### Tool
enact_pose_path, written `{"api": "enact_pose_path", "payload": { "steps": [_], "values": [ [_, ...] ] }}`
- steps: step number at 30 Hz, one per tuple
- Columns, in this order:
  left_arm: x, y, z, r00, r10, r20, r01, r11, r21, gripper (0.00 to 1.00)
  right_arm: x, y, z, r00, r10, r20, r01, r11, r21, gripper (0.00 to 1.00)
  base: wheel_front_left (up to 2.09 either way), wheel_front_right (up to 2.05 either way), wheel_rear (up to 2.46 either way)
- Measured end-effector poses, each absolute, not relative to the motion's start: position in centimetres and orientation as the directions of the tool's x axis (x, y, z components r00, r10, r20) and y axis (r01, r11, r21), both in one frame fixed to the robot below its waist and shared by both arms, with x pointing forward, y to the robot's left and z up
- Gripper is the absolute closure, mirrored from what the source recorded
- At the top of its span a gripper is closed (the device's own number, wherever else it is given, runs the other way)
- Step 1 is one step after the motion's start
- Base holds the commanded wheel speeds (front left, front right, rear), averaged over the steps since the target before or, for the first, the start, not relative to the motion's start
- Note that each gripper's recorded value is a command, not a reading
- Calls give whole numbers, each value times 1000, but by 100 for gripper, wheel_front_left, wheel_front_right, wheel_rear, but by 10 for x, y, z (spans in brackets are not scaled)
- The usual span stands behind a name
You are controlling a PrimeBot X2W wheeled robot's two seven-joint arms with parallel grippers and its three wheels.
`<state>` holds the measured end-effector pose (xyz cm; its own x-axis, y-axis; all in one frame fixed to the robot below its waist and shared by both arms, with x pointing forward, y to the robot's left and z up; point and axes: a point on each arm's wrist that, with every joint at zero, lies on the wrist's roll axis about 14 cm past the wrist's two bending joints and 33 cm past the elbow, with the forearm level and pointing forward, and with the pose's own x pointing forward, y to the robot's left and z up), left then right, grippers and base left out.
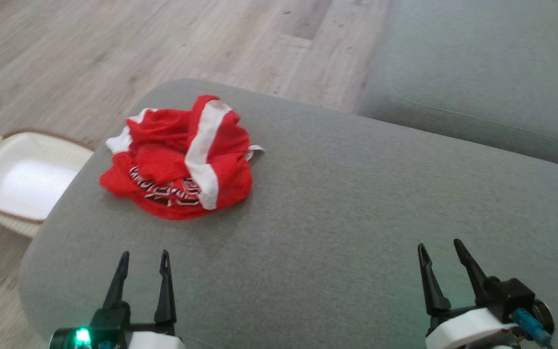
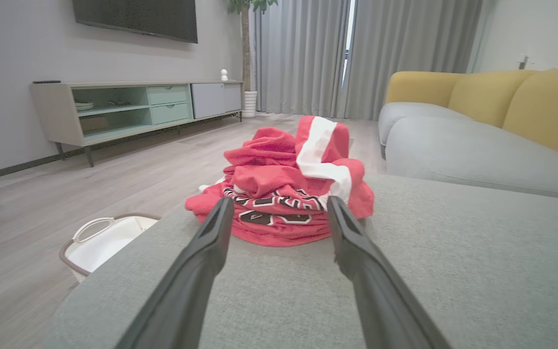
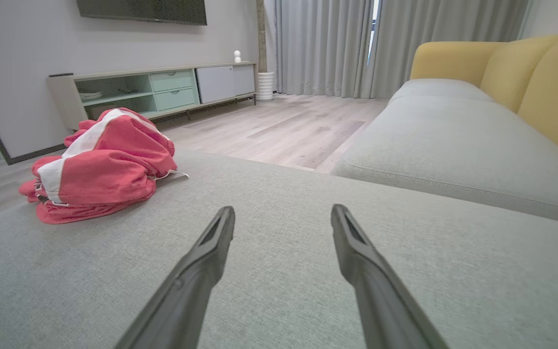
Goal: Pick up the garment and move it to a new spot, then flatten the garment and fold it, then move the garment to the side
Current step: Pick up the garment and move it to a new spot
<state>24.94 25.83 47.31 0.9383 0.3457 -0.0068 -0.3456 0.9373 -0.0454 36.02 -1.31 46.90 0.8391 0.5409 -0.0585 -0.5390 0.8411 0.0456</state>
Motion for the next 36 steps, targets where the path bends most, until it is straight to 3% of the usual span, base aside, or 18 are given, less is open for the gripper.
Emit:
{"api": "enact_pose_path", "payload": {
  "steps": [12,17,25,29,32,36],
  "values": [
    [229,296,476,875,485,-11,-484,872,-67,0,369,20,463,785,616,-73,-613,788,56,0,0,0,0],
    [239,305,490,880,474,30,-472,880,-40,0,370,22,460,780,621,-79,-619,784,48,0,0,0,0],
    [319,314,576,924,314,216,-330,943,40,0,380,17,432,775,615,-144,-618,785,25,0,0,0,0],
    [373,311,616,948,203,244,-233,967,100,0,399,18,425,779,610,-144,-615,789,12,0,0,0,0],
    [418,302,629,973,123,194,-158,972,174,0,416,13,418,784,604,-145,-610,792,-2,0,0,0,0],
    [472,293,598,996,79,-31,-72,983,167,0,432,-5,400,791,584,-181,-597,802,-27,0,0,0,0]
  ]
}}
